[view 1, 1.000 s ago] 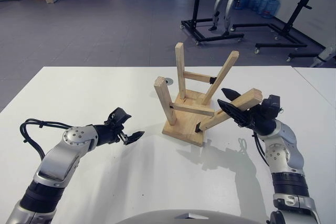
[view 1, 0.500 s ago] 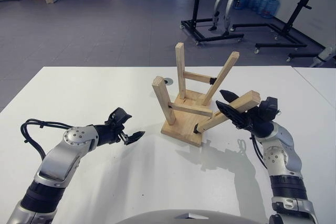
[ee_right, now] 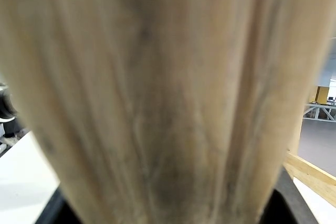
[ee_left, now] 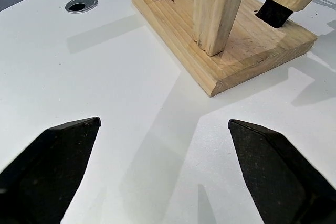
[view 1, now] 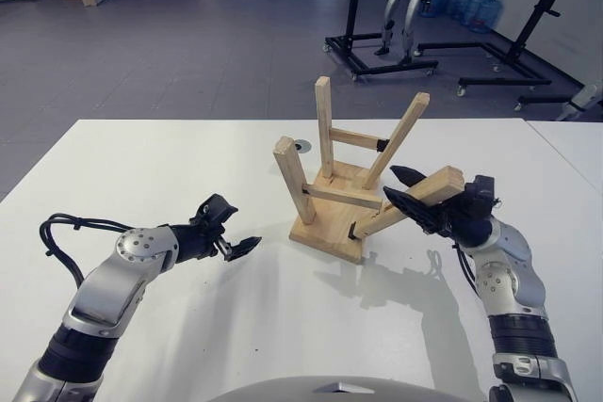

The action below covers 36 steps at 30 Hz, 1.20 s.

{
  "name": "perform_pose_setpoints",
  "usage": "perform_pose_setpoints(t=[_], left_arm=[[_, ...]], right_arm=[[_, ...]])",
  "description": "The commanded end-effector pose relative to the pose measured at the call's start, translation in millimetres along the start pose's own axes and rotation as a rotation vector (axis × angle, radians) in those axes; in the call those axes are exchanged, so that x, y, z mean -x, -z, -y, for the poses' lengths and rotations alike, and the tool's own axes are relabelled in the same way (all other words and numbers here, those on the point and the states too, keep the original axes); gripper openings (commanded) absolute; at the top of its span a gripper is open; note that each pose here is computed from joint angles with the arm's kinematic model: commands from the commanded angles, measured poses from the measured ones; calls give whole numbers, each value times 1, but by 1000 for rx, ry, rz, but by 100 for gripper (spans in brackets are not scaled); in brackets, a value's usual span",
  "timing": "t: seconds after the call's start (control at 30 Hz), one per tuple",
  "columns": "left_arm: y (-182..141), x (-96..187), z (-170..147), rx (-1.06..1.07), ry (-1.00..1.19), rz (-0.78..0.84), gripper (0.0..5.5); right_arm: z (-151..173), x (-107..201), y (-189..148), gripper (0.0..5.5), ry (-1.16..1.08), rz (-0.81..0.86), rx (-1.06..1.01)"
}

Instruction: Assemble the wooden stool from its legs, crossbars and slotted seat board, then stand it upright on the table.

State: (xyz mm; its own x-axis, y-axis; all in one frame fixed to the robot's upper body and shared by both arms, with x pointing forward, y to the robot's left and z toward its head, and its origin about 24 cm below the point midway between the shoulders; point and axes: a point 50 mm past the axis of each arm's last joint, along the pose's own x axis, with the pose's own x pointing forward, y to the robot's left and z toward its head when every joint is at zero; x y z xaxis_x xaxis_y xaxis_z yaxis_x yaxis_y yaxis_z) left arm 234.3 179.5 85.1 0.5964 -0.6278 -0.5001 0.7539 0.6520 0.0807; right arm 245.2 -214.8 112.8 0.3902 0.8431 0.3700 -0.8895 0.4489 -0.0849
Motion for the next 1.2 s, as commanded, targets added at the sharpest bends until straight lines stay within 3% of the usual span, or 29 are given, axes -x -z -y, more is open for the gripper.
perform_pose_setpoints(t=[0.03,0.87,1.0,1.2], left_arm=[[1,0,3,-2,-2,-5,446],[-14,1,-3,-13,-72,62,446],[-40,22,-24,-28,-235,174,446],[-137,69,-36,126,-296,692,446]], right_arm=[[-2,-2,0,202,-12,-55,1],[-14,-23,19,202,16,-102,-12],[-16,-28,20,202,24,-90,-10],[-15,-35,24,202,69,-71,3]])
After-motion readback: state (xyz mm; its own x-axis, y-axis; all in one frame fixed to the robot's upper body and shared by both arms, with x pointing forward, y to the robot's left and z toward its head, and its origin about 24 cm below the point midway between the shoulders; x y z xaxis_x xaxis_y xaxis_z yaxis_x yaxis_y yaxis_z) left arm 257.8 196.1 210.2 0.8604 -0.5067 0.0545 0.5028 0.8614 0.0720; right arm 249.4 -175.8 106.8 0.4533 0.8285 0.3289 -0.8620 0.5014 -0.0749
